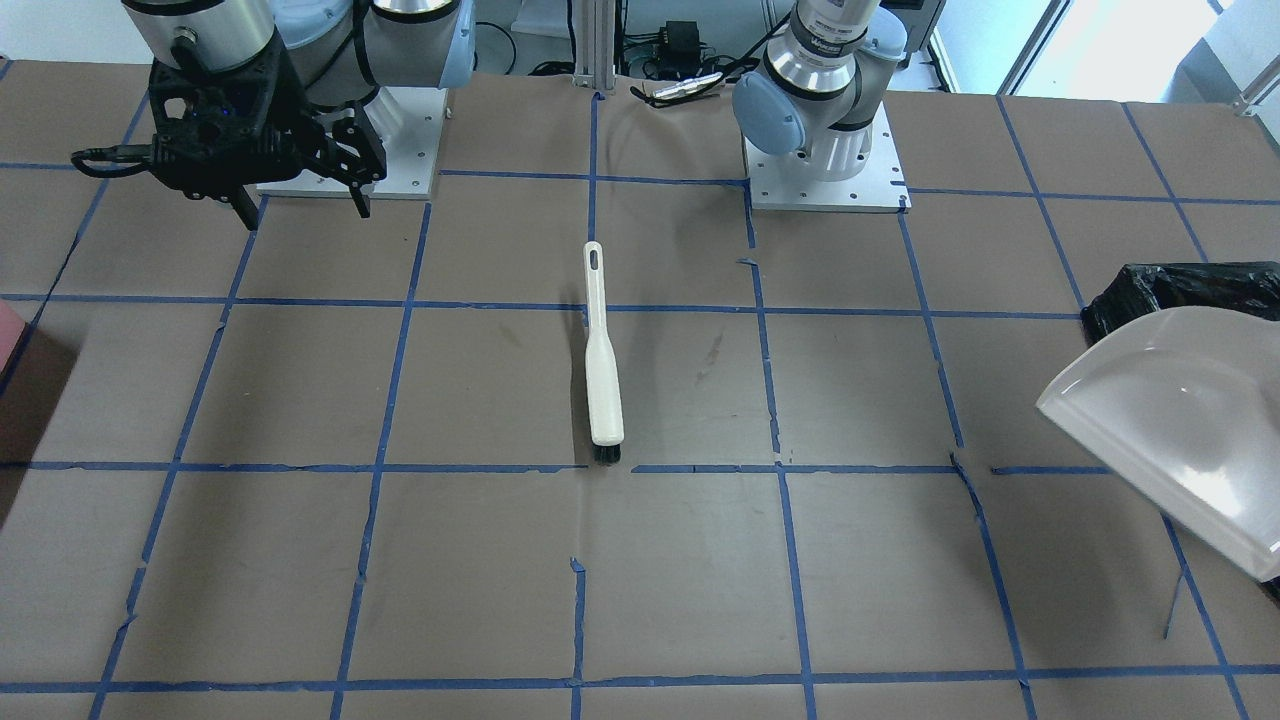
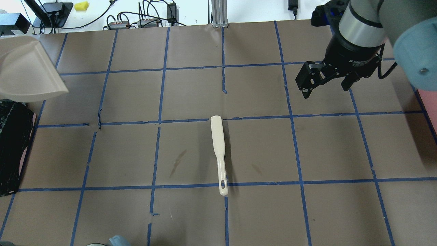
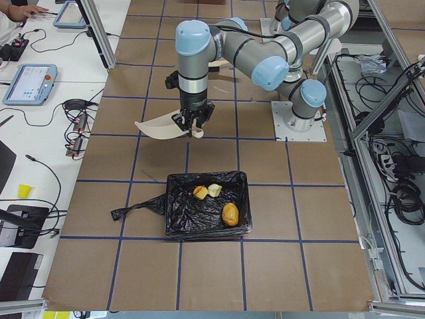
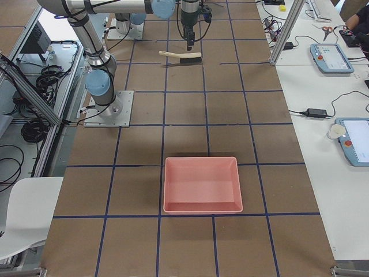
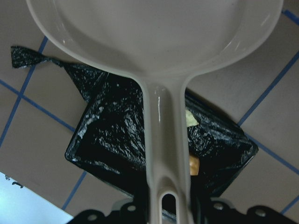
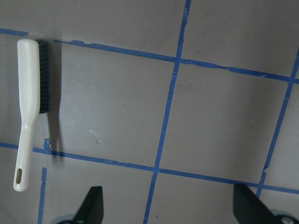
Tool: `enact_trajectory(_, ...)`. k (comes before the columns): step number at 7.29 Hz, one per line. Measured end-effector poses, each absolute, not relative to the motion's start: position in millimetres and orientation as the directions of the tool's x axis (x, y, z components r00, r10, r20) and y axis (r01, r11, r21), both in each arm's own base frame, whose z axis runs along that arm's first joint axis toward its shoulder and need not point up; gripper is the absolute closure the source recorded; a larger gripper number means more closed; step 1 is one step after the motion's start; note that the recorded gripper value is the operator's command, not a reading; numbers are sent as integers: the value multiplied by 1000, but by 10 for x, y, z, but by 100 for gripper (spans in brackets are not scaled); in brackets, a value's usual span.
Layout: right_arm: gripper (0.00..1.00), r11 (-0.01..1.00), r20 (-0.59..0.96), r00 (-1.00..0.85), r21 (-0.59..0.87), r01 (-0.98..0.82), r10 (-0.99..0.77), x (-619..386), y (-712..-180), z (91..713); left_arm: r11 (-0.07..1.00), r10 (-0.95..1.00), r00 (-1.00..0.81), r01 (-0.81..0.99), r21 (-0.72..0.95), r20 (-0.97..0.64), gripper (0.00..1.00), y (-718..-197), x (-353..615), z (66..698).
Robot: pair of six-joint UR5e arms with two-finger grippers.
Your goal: Sweep and dump trash in nearest bin
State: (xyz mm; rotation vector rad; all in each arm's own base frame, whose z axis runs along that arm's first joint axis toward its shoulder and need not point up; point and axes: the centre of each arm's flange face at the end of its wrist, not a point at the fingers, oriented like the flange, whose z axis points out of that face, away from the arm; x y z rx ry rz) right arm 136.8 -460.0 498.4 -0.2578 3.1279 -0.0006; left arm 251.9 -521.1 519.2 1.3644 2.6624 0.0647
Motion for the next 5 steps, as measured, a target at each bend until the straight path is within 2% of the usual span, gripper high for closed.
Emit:
enact_trajectory(2,0,988,-2,-988,-13,-155,-155,1323,-4765,5095,646,763,-641,759,83,-81,98,-5548,1615,4912)
enact_trajectory(5,0,988,-5,-989,-20,-150,-150,1302,-4838,5142,779,627,-779,626,42,-25,98,-5748,475,4292)
